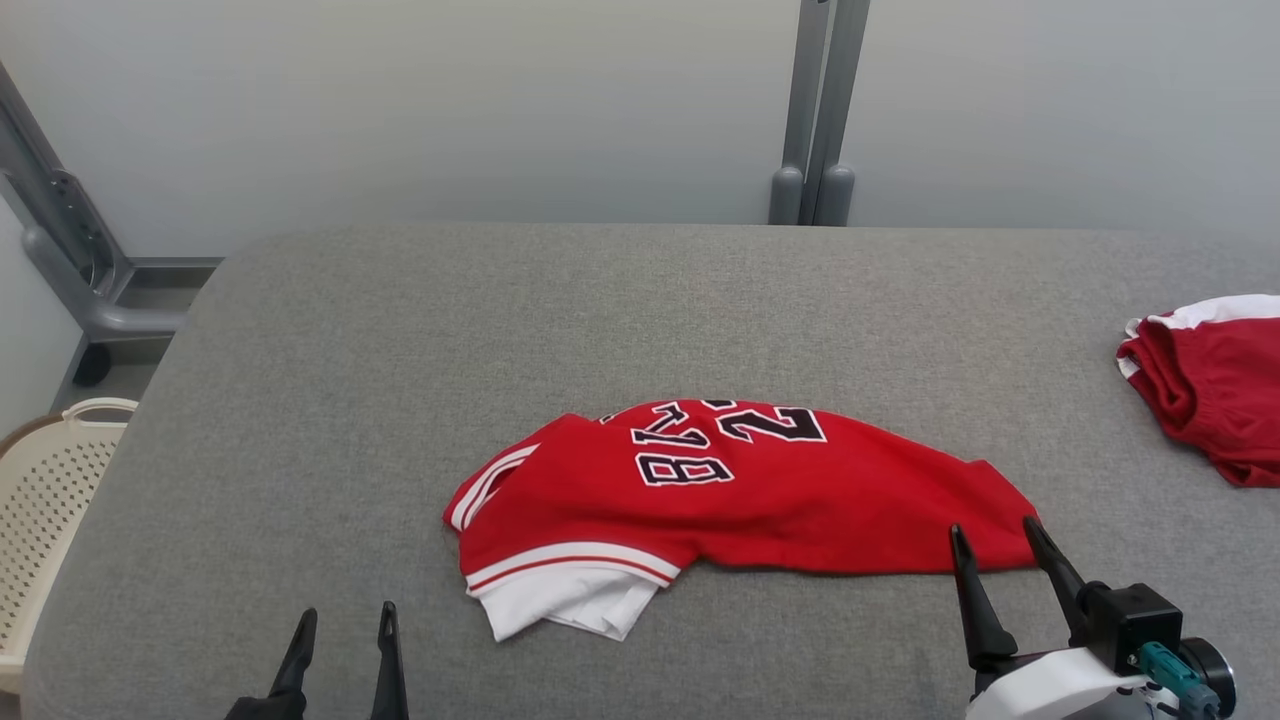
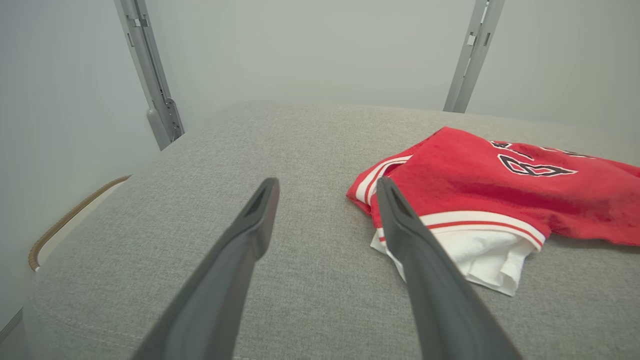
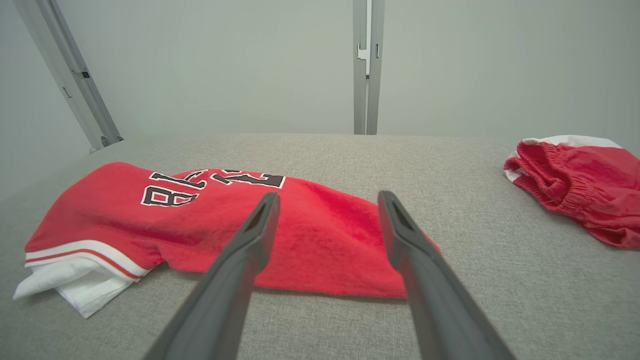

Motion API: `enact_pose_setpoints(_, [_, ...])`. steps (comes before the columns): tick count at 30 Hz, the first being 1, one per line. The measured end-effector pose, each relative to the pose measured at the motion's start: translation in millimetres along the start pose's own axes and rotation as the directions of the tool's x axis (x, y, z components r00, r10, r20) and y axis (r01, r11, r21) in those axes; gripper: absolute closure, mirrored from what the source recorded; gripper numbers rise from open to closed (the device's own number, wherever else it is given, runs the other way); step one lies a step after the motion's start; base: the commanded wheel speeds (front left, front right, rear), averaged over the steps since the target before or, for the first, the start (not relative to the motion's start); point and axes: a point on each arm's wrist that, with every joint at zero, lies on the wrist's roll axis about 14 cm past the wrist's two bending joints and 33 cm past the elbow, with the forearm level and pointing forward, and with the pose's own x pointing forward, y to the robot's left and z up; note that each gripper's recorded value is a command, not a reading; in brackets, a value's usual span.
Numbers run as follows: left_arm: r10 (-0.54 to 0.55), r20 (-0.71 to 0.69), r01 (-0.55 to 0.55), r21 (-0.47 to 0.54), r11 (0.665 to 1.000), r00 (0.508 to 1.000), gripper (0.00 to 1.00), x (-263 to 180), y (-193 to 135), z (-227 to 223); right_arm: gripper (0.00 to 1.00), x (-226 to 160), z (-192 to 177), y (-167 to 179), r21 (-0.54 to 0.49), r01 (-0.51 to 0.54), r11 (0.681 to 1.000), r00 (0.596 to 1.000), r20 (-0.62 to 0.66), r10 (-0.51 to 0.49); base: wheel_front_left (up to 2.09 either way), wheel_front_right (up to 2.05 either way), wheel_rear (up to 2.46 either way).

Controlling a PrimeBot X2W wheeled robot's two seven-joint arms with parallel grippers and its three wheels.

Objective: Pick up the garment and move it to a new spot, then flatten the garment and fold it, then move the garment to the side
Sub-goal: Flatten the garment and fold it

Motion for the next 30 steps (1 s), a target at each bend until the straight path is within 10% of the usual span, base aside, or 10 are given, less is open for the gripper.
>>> enact_pose_setpoints(30, [-0.319, -0.466, 0.412, 0.112, 0.904, 0.826, 0.00, 35.8, -68.0, -119.7, 0.00, 17.0, -29.1, -23.4, -0.010, 0.060, 0.998, 0.994, -0.088, -0.060, 0.00, 0.00, 0.00])
